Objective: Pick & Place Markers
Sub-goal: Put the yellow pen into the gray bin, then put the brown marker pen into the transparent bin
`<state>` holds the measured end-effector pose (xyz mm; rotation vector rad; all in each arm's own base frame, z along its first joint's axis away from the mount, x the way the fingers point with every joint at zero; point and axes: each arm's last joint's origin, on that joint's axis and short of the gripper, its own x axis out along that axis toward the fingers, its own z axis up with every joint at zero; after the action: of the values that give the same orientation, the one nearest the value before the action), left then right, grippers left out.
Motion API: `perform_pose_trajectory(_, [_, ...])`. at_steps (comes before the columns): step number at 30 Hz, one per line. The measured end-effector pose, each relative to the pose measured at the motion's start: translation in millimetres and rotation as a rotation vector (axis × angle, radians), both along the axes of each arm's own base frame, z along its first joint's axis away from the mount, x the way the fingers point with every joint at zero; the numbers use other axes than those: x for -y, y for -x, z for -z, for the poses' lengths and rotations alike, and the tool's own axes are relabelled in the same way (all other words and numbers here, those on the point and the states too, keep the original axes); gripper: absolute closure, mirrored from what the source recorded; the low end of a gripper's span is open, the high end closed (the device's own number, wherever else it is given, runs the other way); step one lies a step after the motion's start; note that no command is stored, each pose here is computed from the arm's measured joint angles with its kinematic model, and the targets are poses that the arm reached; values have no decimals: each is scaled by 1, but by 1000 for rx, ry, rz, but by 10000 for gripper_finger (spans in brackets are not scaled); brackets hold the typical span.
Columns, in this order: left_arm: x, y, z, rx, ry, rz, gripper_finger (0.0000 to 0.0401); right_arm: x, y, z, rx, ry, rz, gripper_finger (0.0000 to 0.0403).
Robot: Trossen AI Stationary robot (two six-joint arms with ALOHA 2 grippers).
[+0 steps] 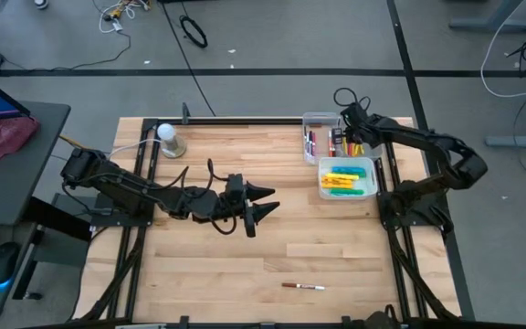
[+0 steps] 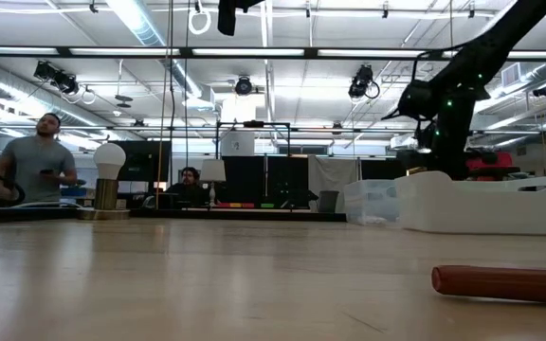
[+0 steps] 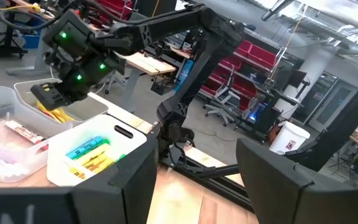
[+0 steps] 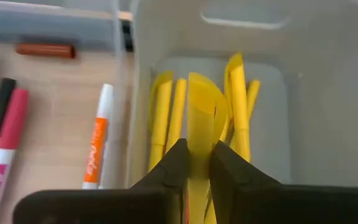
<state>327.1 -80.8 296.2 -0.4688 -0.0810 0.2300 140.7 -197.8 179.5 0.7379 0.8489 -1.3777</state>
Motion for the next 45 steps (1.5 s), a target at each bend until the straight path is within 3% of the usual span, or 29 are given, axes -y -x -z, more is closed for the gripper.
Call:
perform_pose_trajectory(4, [0, 0, 0, 0, 0, 1, 179, 0, 2, 8, -4, -9, 24, 342])
perform_pose_trajectory(9, [0, 0, 0, 0, 0, -1, 179, 0, 2, 4, 9, 2, 16, 288])
perform_pose_trajectory(13, [0, 0, 0, 1, 0, -1, 179, -6, 6, -6, 20, 4, -45, 244])
perform_pose_trajectory(18, [0, 0, 0, 1, 0, -1, 179, -30, 8, -30, 156, -32, -162, 214])
perform_pose_trajectory(25, [0, 0, 0, 0, 0, 1, 179, -118, -14, -76, 421, 0, -559, 222])
perform_pose_trajectory(31, [7, 2, 1, -11, -4, 21, 179, -208, -23, -94, 607, -35, -944, 250])
perform_pose_trajectory(35, [12, 3, 3, -33, -10, 35, 179, -265, -28, -77, 629, -104, -1154, 271])
perform_pose_trajectory(39, [16, 4, 5, -45, -14, 49, 179, -312, -35, -42, 658, -155, -1318, 288])
perform_pose_trajectory(45, [21, 6, 7, -57, 24, 65, 179, -346, -43, 13, 727, -106, -1498, 287])
